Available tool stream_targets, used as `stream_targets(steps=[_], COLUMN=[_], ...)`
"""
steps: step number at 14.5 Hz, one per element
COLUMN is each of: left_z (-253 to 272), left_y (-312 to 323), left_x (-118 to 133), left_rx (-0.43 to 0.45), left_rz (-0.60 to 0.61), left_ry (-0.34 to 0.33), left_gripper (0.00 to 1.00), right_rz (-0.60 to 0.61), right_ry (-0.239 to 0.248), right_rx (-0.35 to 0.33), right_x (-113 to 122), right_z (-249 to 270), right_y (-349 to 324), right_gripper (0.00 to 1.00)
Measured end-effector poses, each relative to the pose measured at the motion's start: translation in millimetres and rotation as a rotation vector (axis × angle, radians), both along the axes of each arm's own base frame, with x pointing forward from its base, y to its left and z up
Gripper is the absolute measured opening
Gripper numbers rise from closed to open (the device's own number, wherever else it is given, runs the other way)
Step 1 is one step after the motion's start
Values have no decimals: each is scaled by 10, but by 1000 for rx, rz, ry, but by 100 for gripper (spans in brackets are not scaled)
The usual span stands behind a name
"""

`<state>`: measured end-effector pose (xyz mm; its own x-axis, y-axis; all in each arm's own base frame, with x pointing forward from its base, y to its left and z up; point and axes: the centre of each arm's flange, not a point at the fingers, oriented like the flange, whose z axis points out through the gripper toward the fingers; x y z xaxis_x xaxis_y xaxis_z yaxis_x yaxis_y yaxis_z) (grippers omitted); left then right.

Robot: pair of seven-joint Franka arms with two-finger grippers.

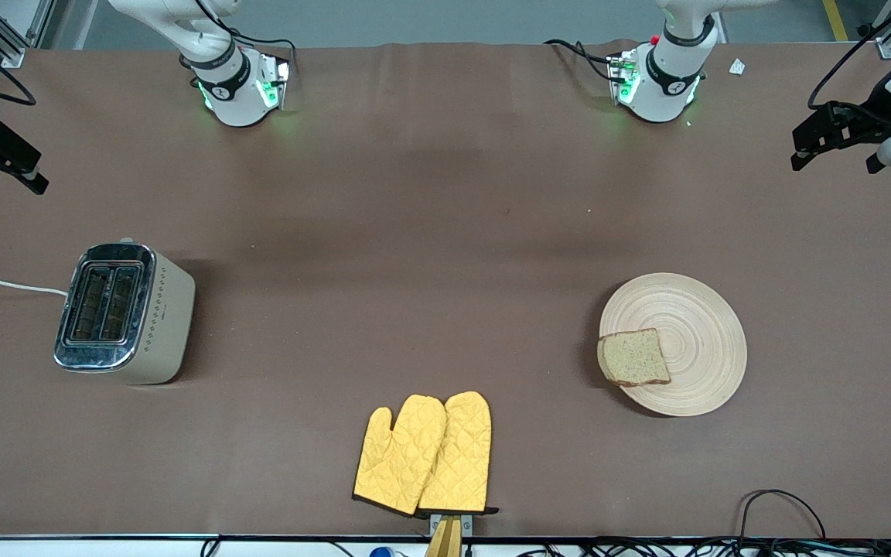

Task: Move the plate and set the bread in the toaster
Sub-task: 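Move the left gripper toward the wooden plate's rim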

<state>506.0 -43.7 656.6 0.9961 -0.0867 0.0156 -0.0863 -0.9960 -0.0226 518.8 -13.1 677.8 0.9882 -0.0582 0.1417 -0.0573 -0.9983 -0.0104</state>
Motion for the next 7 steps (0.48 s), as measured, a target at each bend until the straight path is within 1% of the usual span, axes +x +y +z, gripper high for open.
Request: stream_targets(steps=[2, 5, 7], left_z=[4, 86, 39], left_y=[-3, -6, 17], left_x=[1, 7, 64], left_rx=[0, -2, -16], left_rz=[-1, -3, -1], left_ry=[-1, -19, -9], left_gripper=[100, 100, 100], right_rz=[0, 0, 0], right_ry=[0, -6, -9], right_rx=[0, 0, 0], right_x=[0, 6, 10], right_z=[0, 6, 8], right_y=[0, 0, -1], right_gripper=[100, 100, 100])
